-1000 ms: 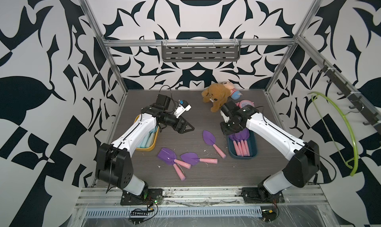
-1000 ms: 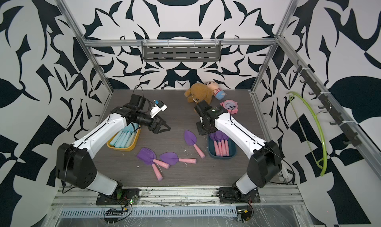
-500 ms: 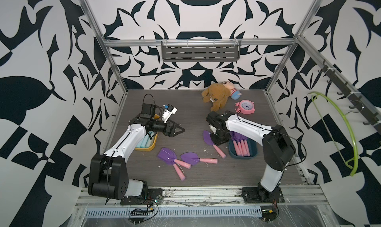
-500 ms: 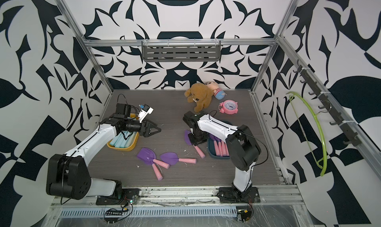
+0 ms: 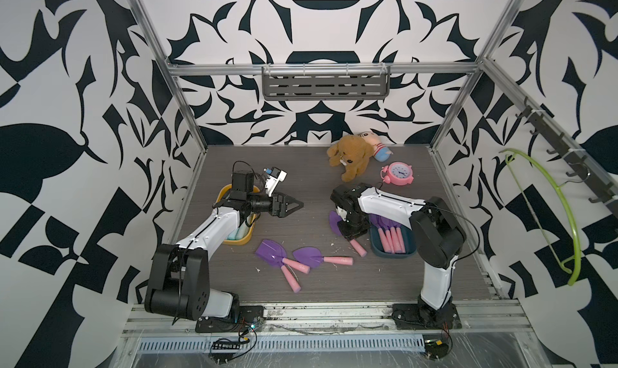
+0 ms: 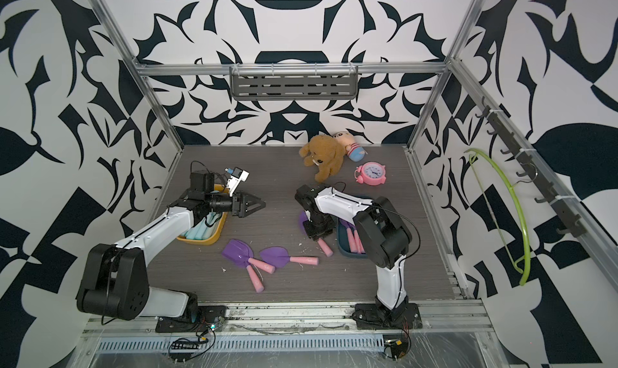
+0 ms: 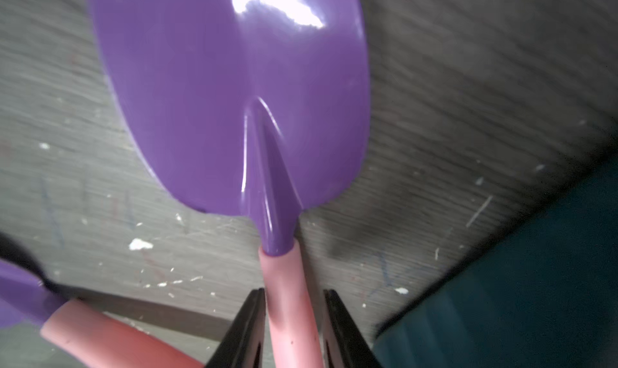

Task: Sort the small shovels by color and place them into the storage box
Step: Pick up the shovel from the center of the board, then place the shovel in the storage box.

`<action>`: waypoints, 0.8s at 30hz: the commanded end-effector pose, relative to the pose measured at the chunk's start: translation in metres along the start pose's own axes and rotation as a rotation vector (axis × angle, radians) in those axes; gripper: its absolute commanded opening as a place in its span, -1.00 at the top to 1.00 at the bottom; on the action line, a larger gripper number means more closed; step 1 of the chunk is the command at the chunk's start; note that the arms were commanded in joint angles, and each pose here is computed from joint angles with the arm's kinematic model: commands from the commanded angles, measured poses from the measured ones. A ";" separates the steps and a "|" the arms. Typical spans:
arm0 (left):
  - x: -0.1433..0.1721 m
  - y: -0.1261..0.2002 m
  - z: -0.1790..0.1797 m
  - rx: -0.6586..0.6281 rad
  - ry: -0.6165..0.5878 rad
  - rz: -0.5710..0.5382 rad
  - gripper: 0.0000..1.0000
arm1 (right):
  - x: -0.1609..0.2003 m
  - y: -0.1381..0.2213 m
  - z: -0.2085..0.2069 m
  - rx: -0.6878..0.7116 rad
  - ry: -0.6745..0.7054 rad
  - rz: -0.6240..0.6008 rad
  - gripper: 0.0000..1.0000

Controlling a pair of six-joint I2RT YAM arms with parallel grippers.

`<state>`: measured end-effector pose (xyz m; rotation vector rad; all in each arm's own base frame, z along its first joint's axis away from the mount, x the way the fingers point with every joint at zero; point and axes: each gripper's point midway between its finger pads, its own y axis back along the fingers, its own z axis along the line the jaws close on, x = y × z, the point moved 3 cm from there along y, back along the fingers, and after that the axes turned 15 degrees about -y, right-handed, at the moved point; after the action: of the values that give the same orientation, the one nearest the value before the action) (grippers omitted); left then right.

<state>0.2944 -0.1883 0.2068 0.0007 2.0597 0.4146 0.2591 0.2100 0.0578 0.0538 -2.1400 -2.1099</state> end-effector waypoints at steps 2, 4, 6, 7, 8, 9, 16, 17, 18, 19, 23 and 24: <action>0.002 -0.002 -0.002 0.026 0.006 -0.005 -0.83 | -0.003 -0.002 -0.001 0.012 0.011 -0.006 0.33; 0.003 -0.002 -0.001 0.022 0.009 -0.001 -0.83 | -0.004 -0.007 -0.001 0.013 0.011 -0.002 0.35; 0.005 -0.003 0.001 0.014 0.015 0.005 -0.83 | -0.004 -0.012 0.000 0.014 0.011 0.003 0.58; 0.005 -0.003 0.002 0.010 0.017 0.007 -0.83 | -0.005 -0.012 0.000 0.013 0.010 -0.001 0.73; 0.006 -0.004 0.003 0.009 0.021 0.010 -0.83 | -0.006 -0.011 0.000 0.010 0.006 -0.009 0.84; 0.006 -0.004 0.003 0.008 0.019 0.010 -0.83 | -0.006 -0.009 0.001 0.006 0.004 -0.019 0.89; 0.005 -0.006 0.004 0.002 0.030 0.022 -0.82 | -0.014 0.033 0.001 -0.026 0.000 -0.137 0.99; 0.003 -0.008 0.004 0.003 0.030 0.026 -0.82 | -0.015 0.043 0.000 -0.030 0.002 -0.159 1.00; 0.002 -0.010 0.003 0.006 0.030 0.033 -0.82 | -0.015 0.052 -0.001 -0.033 0.003 -0.178 1.00; 0.000 -0.012 0.001 0.012 0.027 0.038 -0.82 | -0.015 0.061 -0.004 -0.037 0.002 -0.194 1.00; -0.006 -0.026 -0.007 0.035 0.007 0.073 -0.81 | -0.010 0.089 -0.027 -0.052 -0.043 -0.230 1.00; -0.006 -0.030 -0.008 0.035 0.003 0.085 -0.80 | -0.008 0.093 -0.037 -0.052 -0.065 -0.234 1.00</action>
<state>0.2955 -0.2108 0.2030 0.0741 2.0866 0.4202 0.2760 0.2010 0.1198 0.2310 -2.1519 -2.2927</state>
